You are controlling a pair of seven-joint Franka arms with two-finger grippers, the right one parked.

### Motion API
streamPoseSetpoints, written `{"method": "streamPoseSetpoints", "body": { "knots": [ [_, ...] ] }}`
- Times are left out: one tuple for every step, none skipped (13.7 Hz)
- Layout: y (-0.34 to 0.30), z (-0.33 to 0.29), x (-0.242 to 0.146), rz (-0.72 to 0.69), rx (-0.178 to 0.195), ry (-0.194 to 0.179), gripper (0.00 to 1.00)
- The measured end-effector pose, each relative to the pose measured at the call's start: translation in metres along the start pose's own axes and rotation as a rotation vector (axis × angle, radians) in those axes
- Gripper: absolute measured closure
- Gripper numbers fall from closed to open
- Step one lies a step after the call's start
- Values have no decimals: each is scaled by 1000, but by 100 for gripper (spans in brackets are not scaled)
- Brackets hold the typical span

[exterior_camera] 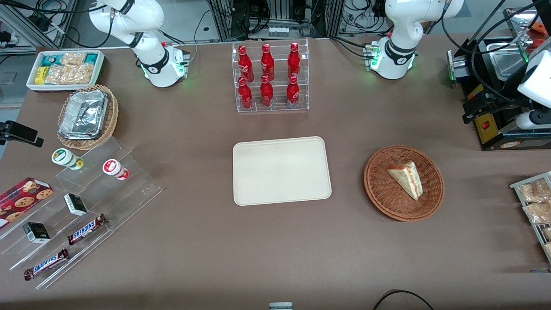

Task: Place sandwich from basket to tray
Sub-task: 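Move the left gripper over the wicker basket holding the sandwich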

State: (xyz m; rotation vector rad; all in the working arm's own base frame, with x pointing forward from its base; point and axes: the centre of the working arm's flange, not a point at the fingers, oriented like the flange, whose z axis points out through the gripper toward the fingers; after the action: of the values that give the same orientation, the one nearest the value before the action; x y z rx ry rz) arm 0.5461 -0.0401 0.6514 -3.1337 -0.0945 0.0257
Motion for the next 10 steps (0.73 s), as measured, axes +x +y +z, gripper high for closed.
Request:
{"method": "streamPoseSetpoints", "body": {
  "knots": [
    [-1,2,1,0,0,-3,0],
    [-2,6,3,1,1,-10,0],
    [-2,13,6,1,3,-18,0],
    [-2,25,13,1,8,-18,0],
    [-2,45,21,1,16,-13,0],
    [-2,72,29,3,25,-6,0],
    [-2,102,34,0,29,-2,0],
    [-1,134,35,-23,29,0,0],
    [-1,163,34,-75,28,0,0],
    [-1,189,30,-143,28,2,0]
  ]
}}
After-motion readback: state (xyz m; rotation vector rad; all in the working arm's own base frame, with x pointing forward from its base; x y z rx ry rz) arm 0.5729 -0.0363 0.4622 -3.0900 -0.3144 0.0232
